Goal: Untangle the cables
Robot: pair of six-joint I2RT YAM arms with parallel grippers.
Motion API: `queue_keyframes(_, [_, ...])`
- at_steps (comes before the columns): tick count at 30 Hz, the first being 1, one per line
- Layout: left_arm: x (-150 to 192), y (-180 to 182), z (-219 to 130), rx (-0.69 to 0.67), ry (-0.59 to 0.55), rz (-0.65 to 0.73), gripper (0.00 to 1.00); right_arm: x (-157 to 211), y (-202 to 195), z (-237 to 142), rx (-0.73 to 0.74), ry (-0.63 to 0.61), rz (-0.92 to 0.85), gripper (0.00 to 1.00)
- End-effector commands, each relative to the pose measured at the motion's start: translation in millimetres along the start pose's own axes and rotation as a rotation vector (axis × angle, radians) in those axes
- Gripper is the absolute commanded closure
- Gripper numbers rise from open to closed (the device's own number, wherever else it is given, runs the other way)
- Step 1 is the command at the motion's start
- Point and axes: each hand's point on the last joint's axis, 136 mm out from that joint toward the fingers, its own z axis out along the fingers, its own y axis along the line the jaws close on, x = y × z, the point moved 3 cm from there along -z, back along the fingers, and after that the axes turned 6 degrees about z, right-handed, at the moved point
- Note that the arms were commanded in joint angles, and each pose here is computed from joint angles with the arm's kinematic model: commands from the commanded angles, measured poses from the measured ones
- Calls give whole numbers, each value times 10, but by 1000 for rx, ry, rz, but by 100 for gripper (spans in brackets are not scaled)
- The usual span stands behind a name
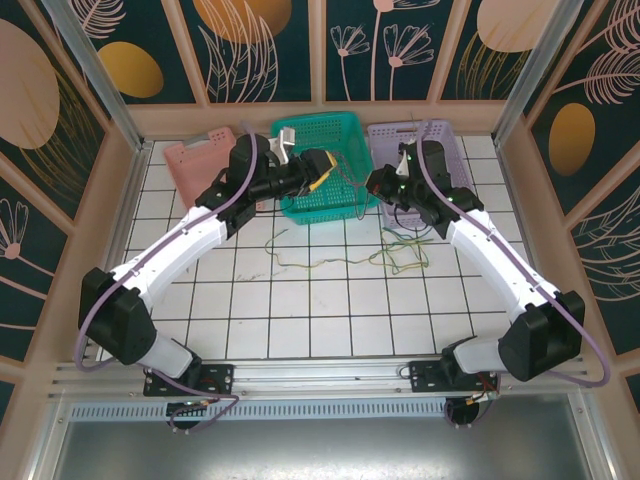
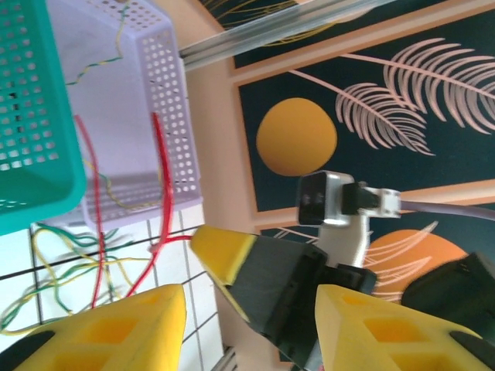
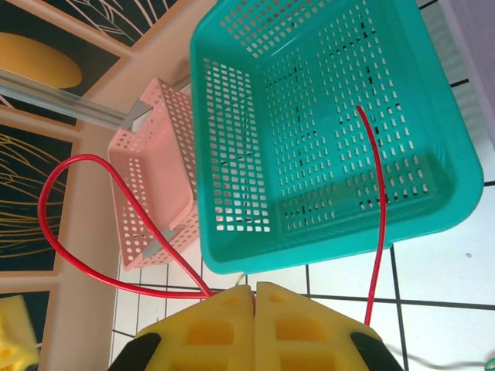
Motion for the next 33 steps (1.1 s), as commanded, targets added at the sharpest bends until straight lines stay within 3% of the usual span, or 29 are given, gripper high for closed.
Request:
queue_keyframes(1, [-29, 29, 23, -58, 7, 65, 51, -30, 173, -47, -28, -8, -86, 100])
queue_keyframes(8, [-78, 173, 106, -131, 5, 129, 59, 61, 240, -58, -45, 43, -151, 100])
queue_keyframes(18, [-124, 184, 143, -105, -28, 157, 100, 244, 261, -16, -127, 142, -105, 100])
queue_keyframes(24, [-111, 208, 106, -128, -30, 178, 100, 218, 197, 1, -134, 199, -34, 100])
queue_keyframes(29, [-172, 213, 61, -165, -63, 183, 100, 48, 91, -196, -86, 106, 57, 67])
queue_keyframes(33, [-264, 138, 27, -155, -122, 161, 100, 103, -12, -311, -146, 61, 299, 51])
